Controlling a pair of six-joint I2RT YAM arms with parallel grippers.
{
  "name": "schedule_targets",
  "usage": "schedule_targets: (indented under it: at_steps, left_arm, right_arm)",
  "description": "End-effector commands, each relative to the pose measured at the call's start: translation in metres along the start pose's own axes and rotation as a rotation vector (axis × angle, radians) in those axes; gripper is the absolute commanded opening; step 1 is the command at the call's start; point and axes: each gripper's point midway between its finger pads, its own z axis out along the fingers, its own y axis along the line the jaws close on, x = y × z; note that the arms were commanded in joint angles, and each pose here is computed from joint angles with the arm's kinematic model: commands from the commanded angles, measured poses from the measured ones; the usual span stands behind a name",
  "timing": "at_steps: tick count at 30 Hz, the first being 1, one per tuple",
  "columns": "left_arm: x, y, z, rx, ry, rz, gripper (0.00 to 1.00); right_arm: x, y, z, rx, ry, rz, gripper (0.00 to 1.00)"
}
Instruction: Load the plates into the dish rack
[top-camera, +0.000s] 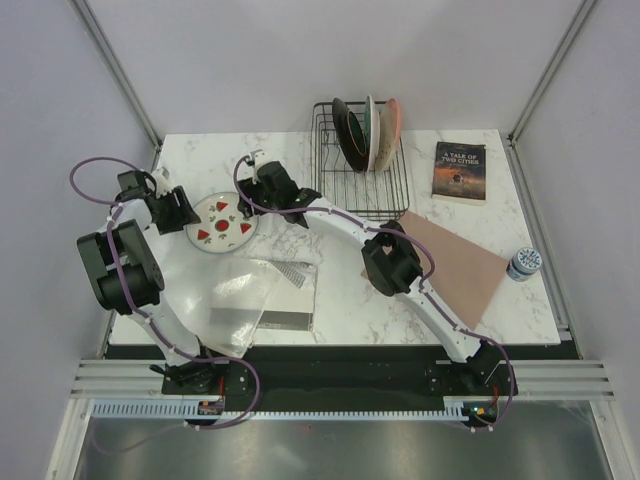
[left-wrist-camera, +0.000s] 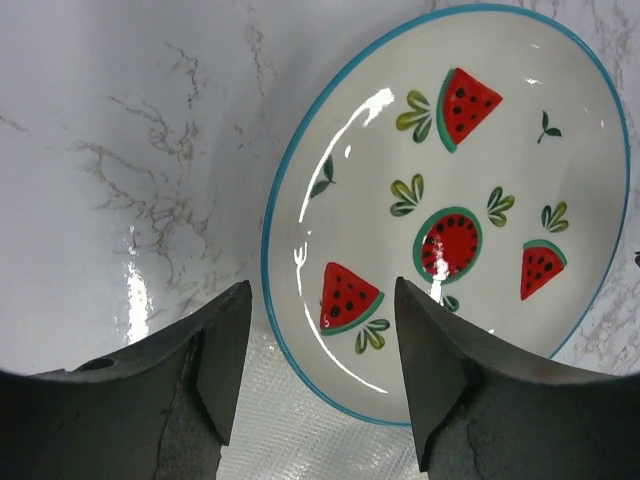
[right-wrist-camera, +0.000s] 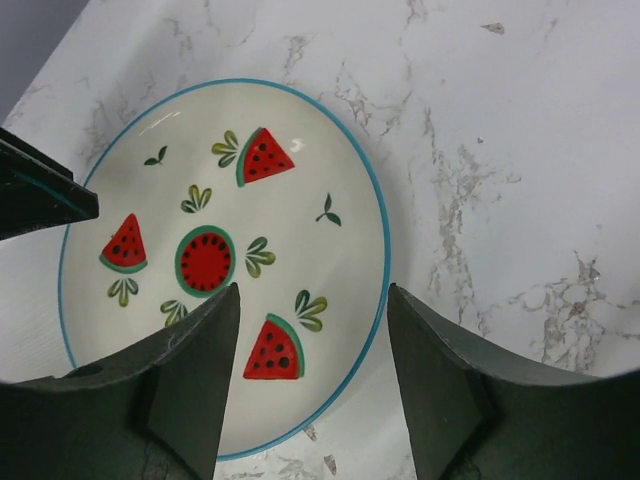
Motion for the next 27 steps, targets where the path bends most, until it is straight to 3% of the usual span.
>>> schedule_targets:
  at_steps: [1,18,19,23,27]
  left_arm:
    - [-0.017,0.010,0.008,-0.027,-0.064,-0.047,0.66]
    - [0.018,0.020,0.033,-0.010,0.038,-0.134,0.57]
    - [0.020,0.019,0.034,-0.001,0.043,-0.136,0.54]
    - [0.019,0.003,0.032,0.090,0.039,-0.125,0.26]
    - [0.008,-0.008,0.022,0.139,-0.003,-0.107,0.13]
  right_arm:
    - [-0.018,-0.005,0.003,0.065,-0.067,-0.002,0.67]
    - [0.043,-0.001,0.019,-0.008,0.070,0.114,0.64]
    - [0.044,0.001,0.019,-0.018,0.073,0.118,0.64]
    - [0.043,0.016,0.017,-0.095,0.081,0.153,0.63]
    - [0.037,0.023,0.012,-0.129,0.078,0.168,0.63]
